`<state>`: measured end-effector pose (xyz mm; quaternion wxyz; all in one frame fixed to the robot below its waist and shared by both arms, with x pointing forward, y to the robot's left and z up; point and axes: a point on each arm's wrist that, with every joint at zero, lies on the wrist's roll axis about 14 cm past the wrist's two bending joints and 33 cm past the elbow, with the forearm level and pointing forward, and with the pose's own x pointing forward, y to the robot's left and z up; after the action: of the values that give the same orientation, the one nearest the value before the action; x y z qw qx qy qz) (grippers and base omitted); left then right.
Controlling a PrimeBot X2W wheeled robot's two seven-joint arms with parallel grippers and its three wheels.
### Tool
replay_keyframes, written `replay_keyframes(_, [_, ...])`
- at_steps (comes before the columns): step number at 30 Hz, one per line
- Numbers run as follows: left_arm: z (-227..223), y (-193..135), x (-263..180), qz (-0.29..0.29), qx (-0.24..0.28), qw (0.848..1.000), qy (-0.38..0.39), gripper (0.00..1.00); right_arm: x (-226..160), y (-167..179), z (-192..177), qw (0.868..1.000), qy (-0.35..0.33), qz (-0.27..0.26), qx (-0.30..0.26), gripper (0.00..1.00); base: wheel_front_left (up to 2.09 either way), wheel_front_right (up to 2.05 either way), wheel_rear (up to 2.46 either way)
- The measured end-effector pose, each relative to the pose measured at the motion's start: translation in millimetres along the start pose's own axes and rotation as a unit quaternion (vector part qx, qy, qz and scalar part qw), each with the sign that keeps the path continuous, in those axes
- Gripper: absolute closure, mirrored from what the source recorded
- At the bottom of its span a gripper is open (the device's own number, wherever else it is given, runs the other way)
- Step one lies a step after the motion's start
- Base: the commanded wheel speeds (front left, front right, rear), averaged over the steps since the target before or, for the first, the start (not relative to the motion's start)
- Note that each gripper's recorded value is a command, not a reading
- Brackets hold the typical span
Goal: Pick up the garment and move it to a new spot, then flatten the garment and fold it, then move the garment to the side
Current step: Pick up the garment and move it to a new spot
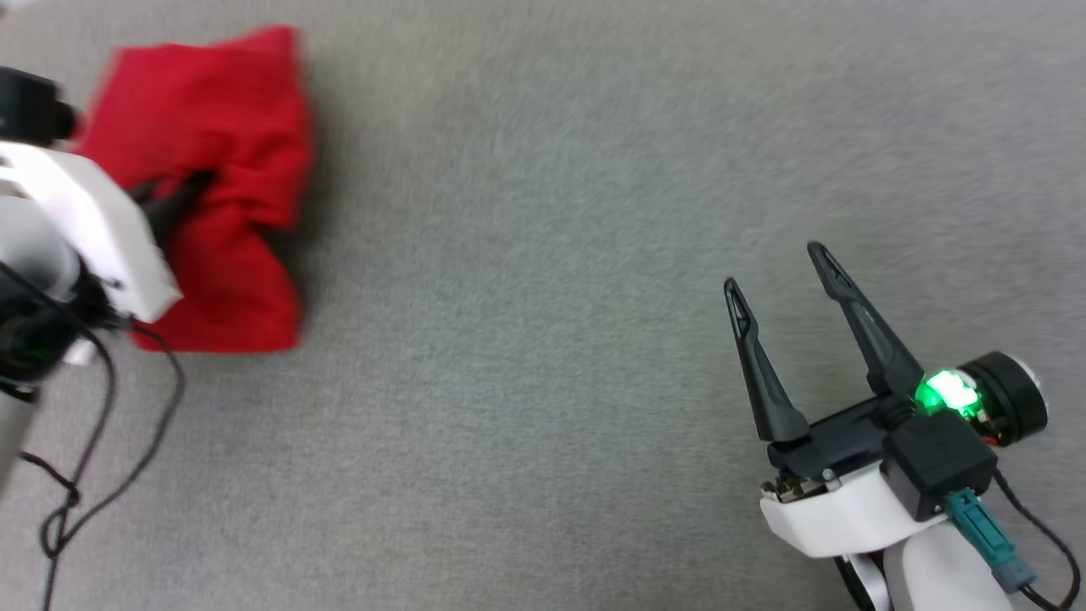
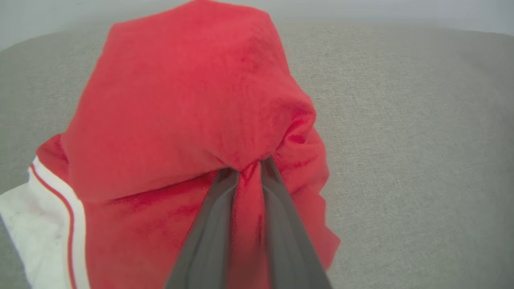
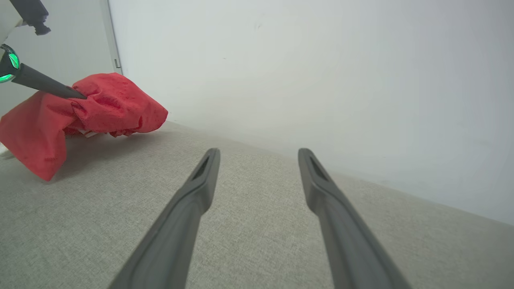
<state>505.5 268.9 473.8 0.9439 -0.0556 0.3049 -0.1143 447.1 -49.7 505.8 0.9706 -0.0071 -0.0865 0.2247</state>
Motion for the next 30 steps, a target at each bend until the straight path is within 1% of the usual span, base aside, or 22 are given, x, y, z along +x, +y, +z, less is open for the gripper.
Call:
replay_keyframes(4, [11.3, -61.5, 0.0, -0.075, 0.033, 0.996, -0.026, 1.00, -15.6, -14.5, 19.4, 1.000, -0.012, -0.029, -0.006, 0.00, 0.00, 0.00, 0.00])
replay_keyframes(8, [12.7, -137.0, 4.5, -0.168, 0.045, 0.984, -0.048, 1.00, -33.6, -31.4, 34.7, 0.998, -0.019, -0.061, -0.019, 0.00, 0.00, 0.00, 0.00])
replay_keyframes(12, [9.8, -219.8, 6.3, -0.259, 0.050, 0.962, -0.063, 1.00, -52.1, -51.8, 50.4, 0.994, -0.028, -0.098, -0.035, 0.00, 0.00, 0.00, 0.00])
replay_keyframes(14, [5.5, -257.5, 6.8, -0.296, 0.054, 0.951, -0.069, 1.00, -62.5, -60.5, 55.3, 0.992, -0.029, -0.115, -0.042, 0.00, 0.00, 0.00, 0.00])
replay_keyframes(17, [-13.3, -313.5, 5.3, -0.350, 0.056, 0.933, -0.057, 1.00, -78.9, -75.4, 61.7, 0.988, -0.027, -0.144, -0.054, 0.00, 0.00, 0.00, 0.00])
replay_keyframes(20, [-34.1, -355.8, 4.6, -0.386, 0.070, 0.919, -0.042, 1.00, -92.6, -88.1, 68.6, 0.983, -0.029, -0.170, -0.065, 0.00, 0.00, 0.00, 0.00])
replay_keyframes(22, [-55.8, -377.0, 3.5, -0.403, 0.084, 0.911, -0.020, 1.00, -101.1, -95.5, 71.7, 0.980, -0.029, -0.184, -0.071, 0.00, 0.00, 0.00, 0.00])
replay_keyframes(23, [-68.1, -384.0, 3.0, -0.409, 0.096, 0.907, -0.008, 0.36, -104.6, -98.1, 73.4, 0.979, -0.029, -0.190, -0.073, 0.00, 0.00, 0.00, 0.00])
replay_keyframes(24, [-79.5, -389.1, 2.1, -0.414, 0.107, 0.904, 0.003, 0.00, -107.9, -100.1, 74.2, 0.978, -0.028, -0.195, -0.075, 0.00, 0.00, 0.00, 0.00])
replay_keyframes(26, [-95.0, -395.1, 0.4, -0.417, 0.121, 0.901, 0.014, 0.00, -112.7, -102.1, 76.6, 0.976, -0.029, -0.201, -0.077, 0.00, 0.00, 0.00, 0.00])
replay_keyframes(28, [-103.6, -395.7, -1.4, -0.417, 0.124, 0.900, 0.018, 0.00, -116.1, -103.2, 79.6, 0.975, -0.032, -0.205, -0.078, 0.00, 0.00, 0.00, 0.00])
replay_keyframes(30, [-101.3, -394.8, -3.1, -0.415, 0.119, 0.902, 0.006, 0.00, -119.6, -103.1, 79.5, 0.975, -0.031, -0.208, -0.077, 0.00, 0.00, 0.00, 0.00])
